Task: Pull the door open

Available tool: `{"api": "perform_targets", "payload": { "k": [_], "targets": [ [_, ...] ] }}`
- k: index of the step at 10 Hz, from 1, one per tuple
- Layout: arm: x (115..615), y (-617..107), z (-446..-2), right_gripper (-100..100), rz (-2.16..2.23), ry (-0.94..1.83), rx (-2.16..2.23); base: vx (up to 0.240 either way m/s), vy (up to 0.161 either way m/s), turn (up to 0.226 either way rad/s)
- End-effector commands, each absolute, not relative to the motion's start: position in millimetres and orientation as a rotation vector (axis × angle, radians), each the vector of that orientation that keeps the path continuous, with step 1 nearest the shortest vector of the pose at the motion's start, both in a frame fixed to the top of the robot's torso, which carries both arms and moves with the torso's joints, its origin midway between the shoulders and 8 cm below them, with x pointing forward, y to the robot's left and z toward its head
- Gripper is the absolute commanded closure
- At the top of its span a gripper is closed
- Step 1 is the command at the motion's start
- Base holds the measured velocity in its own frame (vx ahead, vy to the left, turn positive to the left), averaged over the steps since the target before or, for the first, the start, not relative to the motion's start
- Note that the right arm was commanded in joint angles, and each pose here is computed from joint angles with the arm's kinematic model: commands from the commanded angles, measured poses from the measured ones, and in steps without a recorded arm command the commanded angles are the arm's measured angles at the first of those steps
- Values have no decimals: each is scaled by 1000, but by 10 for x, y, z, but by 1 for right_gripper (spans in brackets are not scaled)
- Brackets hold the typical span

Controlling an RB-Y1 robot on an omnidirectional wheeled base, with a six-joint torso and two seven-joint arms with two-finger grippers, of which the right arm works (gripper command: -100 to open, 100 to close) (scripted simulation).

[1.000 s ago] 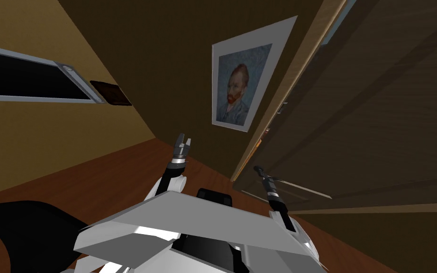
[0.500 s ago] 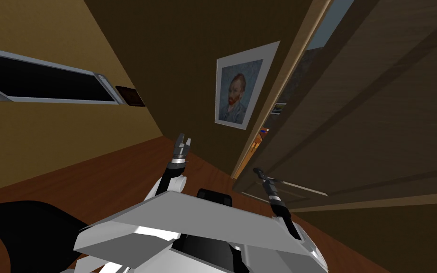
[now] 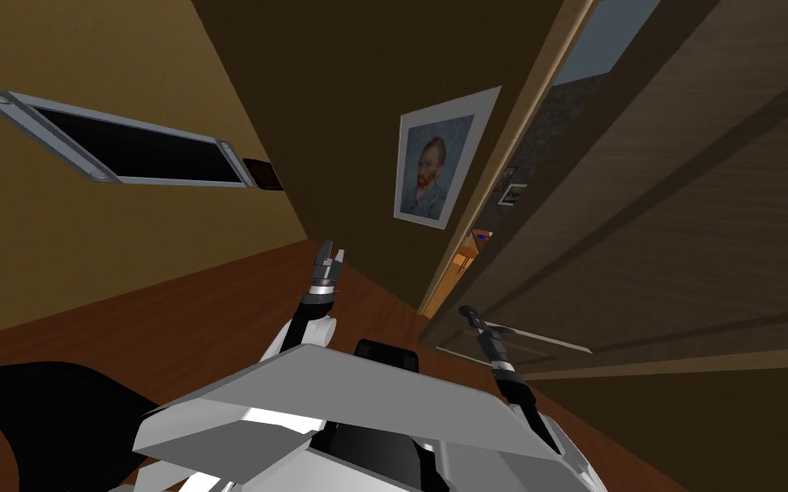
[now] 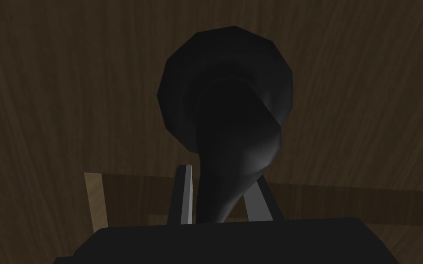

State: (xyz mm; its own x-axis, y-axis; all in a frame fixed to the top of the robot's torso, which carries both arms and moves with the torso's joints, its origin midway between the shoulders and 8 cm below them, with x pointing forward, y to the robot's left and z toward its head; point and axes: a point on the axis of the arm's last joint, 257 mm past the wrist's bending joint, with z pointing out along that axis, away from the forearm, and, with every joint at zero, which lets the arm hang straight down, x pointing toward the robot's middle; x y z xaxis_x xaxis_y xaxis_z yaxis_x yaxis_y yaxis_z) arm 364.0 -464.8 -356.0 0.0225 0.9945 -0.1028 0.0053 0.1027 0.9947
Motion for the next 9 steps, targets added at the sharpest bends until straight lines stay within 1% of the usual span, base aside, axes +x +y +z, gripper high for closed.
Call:
{"api": "perform_targets", "payload": {
  "k": [1, 2, 3, 4, 6, 7, 9],
  "targets": [
    [3557, -4636, -3559, 100, 1131, 1255, 1136, -224, -81, 133],
    [3502, -4641, -3552, 100, 1141, 1262, 1129, -237, -79, 161],
    [3540, -4644, -3572, 100, 1132, 1260, 1138, -108, -32, 34],
    [3464, -4644, -3588, 100, 1142, 1269, 1135, -148, -55, 170],
    [3397, -4659, -3580, 100, 1150, 1276, 1127, -227, -83, 176],
    [3340, -4670, -3573, 100, 1158, 1282, 1120, -232, -60, 252],
    [3265, -4684, -3562, 100, 1168, 1289, 1111, -235, -84, 165]
  ]
}}
